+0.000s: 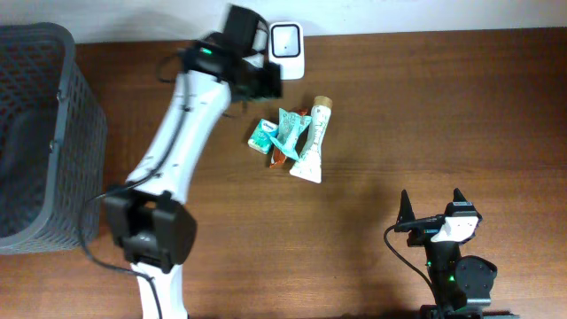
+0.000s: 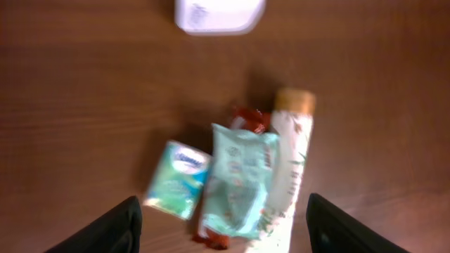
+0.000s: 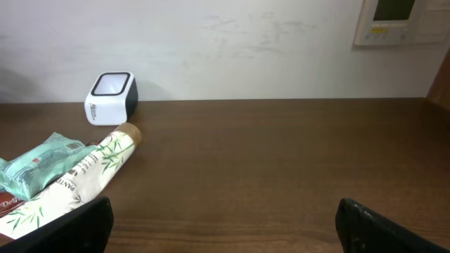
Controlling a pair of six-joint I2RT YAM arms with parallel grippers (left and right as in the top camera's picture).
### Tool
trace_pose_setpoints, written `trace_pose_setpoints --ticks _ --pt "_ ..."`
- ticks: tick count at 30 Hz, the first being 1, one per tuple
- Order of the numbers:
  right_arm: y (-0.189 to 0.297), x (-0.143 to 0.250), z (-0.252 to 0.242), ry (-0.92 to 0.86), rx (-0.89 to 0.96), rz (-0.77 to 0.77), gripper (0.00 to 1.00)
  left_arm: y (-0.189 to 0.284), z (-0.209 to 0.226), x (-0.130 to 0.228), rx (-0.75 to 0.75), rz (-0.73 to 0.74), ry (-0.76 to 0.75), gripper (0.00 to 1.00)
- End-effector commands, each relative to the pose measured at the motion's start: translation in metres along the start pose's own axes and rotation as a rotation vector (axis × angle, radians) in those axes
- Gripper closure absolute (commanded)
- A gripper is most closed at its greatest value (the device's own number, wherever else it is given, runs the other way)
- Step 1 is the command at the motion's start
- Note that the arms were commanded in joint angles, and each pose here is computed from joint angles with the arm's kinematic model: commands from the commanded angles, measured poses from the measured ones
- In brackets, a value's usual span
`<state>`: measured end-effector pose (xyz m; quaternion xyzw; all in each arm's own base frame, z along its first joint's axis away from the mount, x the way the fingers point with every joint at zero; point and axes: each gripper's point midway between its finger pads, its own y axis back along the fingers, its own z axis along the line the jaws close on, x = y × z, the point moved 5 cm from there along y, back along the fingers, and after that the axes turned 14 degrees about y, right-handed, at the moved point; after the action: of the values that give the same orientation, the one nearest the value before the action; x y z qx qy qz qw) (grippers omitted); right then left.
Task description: Scan the item barcode
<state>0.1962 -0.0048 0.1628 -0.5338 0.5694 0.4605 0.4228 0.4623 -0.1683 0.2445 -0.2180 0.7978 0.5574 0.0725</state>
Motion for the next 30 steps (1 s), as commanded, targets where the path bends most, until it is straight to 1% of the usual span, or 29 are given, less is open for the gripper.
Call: trace_pose_setpoints --ticks 1,3,4,5,8,11,15,20,24,30 --pt "0.0 0.002 0.002 -0.003 -0.004 0.001 0.01 0.096 0.023 -0.036 0.029 -0.188 0.024 0.21" --pt "0.0 0.002 0.002 -0.003 -0.004 0.001 0.02 0.13 0.037 -0.042 0.026 -0.248 0.032 0.18" --pt "0.0 0.002 0.002 -0.002 -0.004 0.001 0.01 0.145 0.045 -0.044 0.022 -0.274 0.045 0.08" --pt "0.0 0.002 0.002 -0.002 -0.004 0.002 0.01 0.162 0.055 -0.044 0.016 -0.301 0.065 0.01" --pt "0.0 0.002 0.002 -0.002 -0.004 0.002 0.01 0.2 0.084 -0.04 -0.027 -0.35 0.128 0.01" --pt "0.0 0.002 0.002 -0.003 -0.004 0.002 0.01 0.224 0.112 -0.027 -0.083 -0.344 0.197 0.01" --pt "0.0 0.002 0.002 -0.003 -0.004 0.001 0.01 0.232 0.134 -0.005 -0.144 -0.263 0.264 0.01" --pt "0.0 0.002 0.002 -0.002 -0.004 0.002 0.01 0.227 0.139 0.016 -0.181 -0.158 0.286 0.01" --pt "0.0 0.002 0.002 -0.002 -0.004 0.001 0.01 0.226 0.141 0.026 -0.199 -0.106 0.281 0.0" --pt "0.0 0.002 0.002 -0.002 -0.004 0.001 0.02 0.211 0.118 0.039 -0.185 -0.033 0.183 0.03"
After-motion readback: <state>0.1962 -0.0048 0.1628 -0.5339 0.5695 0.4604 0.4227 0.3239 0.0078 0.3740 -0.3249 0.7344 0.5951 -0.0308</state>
